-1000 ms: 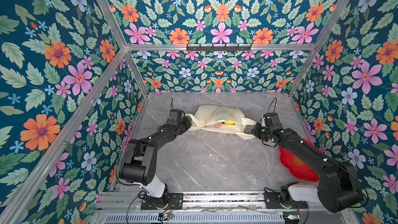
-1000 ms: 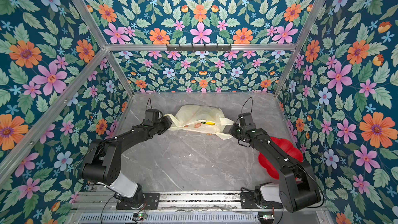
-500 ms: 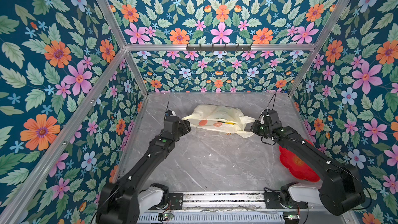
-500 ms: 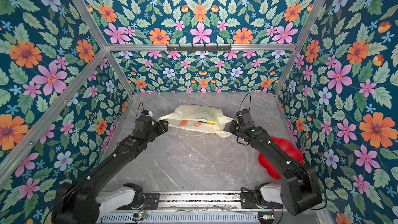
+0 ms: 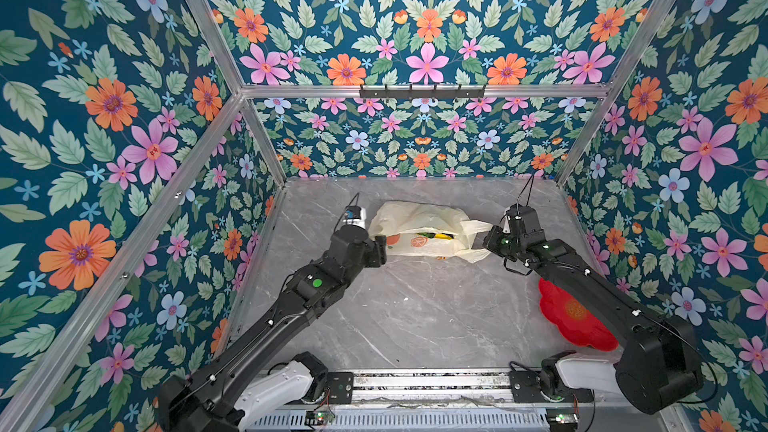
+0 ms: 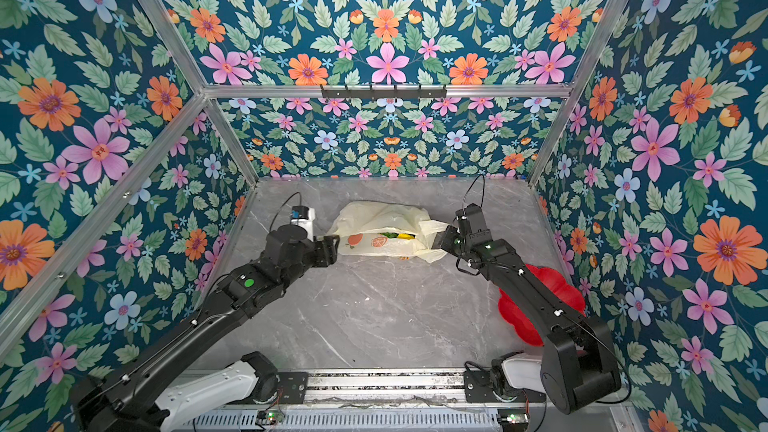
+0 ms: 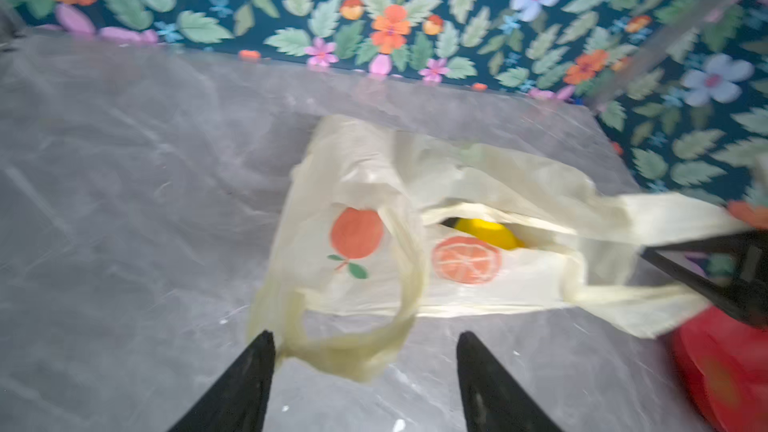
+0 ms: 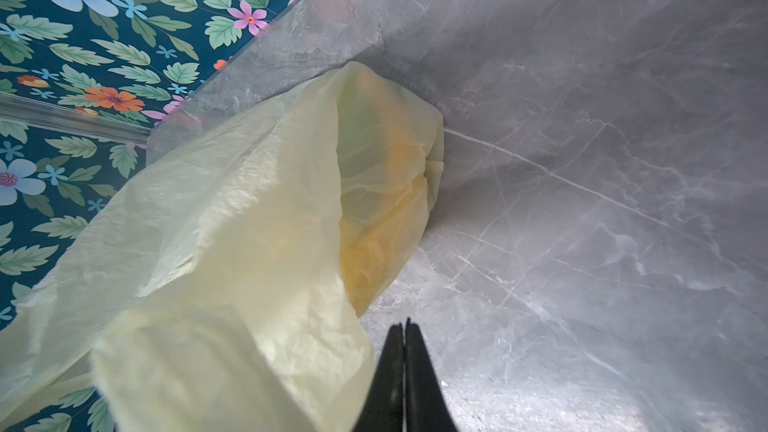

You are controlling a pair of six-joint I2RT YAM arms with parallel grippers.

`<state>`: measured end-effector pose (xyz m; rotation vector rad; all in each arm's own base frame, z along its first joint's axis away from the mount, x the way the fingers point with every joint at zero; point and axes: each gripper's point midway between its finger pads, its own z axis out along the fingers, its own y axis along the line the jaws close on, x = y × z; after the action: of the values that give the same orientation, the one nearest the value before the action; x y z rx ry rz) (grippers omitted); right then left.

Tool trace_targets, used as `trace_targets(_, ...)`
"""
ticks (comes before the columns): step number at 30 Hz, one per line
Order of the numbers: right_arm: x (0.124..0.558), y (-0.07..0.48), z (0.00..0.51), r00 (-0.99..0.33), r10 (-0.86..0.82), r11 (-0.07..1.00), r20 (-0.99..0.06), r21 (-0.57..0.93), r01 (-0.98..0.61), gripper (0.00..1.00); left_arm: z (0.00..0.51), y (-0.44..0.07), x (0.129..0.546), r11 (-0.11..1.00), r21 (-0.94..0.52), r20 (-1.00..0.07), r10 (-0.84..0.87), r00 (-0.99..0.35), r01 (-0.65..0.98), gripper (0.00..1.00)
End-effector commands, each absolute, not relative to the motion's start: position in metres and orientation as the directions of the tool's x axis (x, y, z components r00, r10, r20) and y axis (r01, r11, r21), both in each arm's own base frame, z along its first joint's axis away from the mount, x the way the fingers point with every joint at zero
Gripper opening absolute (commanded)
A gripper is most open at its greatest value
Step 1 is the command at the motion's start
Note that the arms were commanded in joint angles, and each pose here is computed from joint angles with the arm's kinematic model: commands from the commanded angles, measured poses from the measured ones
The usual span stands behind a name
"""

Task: Take the fake fruits out of the plastic bag

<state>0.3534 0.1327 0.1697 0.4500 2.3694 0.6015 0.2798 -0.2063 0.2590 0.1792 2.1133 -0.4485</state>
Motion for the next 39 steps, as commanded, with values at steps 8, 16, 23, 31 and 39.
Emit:
trace_targets(8,0.349,0.135,0.175,-0.726,0.456,0.831,-0.515,0.539,0.140,0.00,0.230,-0.313,0.286,0.841,-0.312,-0.790,0.028,-0.613,0.441,0.72)
trace_targets(16,0.343,0.132,0.173,-0.724,0.451,0.835,-0.522,0.533,0.136,0.00,0.204,-0.326,0.313,0.880,-0.345,-0.746,-0.045,-0.665,0.327,0.75)
trace_targets(23,0.337,0.129,0.167,-0.726,0.449,0.839,-0.520,0.526,0.142,0.00,0.169,-0.322,0.345,0.853,-0.487,-0.644,-0.205,-0.737,0.188,0.77)
trace_targets(31,0.333,0.130,0.159,-0.740,0.447,0.836,-0.503,0.529,0.146,0.00,0.140,-0.303,0.360,0.811,-0.579,-0.556,-0.312,-0.770,0.090,0.81)
trace_targets(39,0.332,0.127,0.160,-0.733,0.450,0.840,-0.510,0.520,0.154,0.00,0.119,-0.290,0.378,0.821,-0.570,-0.537,-0.334,-0.775,0.042,0.86)
